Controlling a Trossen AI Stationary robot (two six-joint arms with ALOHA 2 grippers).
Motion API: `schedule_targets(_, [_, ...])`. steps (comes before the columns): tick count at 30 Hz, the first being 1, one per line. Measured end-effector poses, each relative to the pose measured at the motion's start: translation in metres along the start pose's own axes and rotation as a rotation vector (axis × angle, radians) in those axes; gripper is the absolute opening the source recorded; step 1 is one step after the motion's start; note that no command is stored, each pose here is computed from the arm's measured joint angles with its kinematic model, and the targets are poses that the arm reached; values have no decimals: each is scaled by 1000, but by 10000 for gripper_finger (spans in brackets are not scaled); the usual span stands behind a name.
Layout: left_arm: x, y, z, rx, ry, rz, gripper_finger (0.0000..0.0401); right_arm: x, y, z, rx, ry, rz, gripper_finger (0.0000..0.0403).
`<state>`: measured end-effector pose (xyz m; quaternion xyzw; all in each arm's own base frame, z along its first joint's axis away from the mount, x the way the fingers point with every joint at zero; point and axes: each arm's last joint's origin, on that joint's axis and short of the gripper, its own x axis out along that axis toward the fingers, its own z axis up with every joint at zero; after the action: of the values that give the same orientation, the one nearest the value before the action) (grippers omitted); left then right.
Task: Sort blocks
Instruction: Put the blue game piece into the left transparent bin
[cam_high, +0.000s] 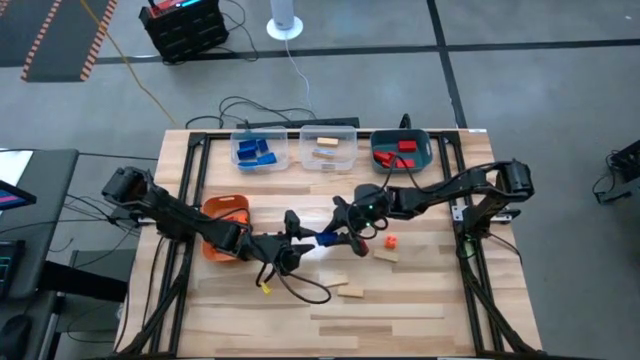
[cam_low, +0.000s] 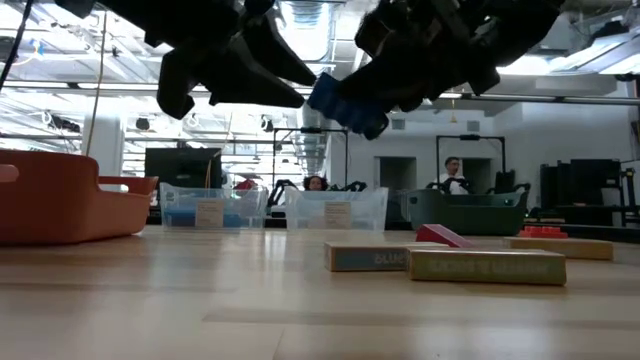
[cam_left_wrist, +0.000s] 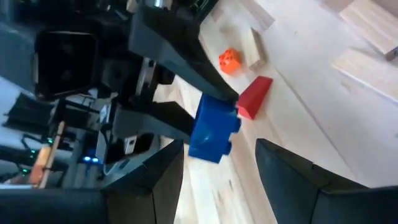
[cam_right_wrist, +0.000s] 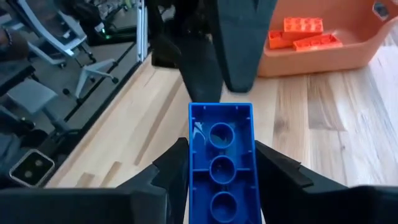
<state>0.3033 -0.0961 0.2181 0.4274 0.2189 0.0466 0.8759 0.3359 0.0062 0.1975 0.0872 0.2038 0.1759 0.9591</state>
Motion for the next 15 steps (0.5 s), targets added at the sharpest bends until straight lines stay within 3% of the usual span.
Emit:
schedule_targets(8, [1, 7, 5, 67, -51, 51, 195, 3, 5, 15, -12, -37, 17, 177])
schedule_targets(15, [4, 9, 4, 89, -107, -2, 187, 6, 13, 24, 2, -38, 46, 177])
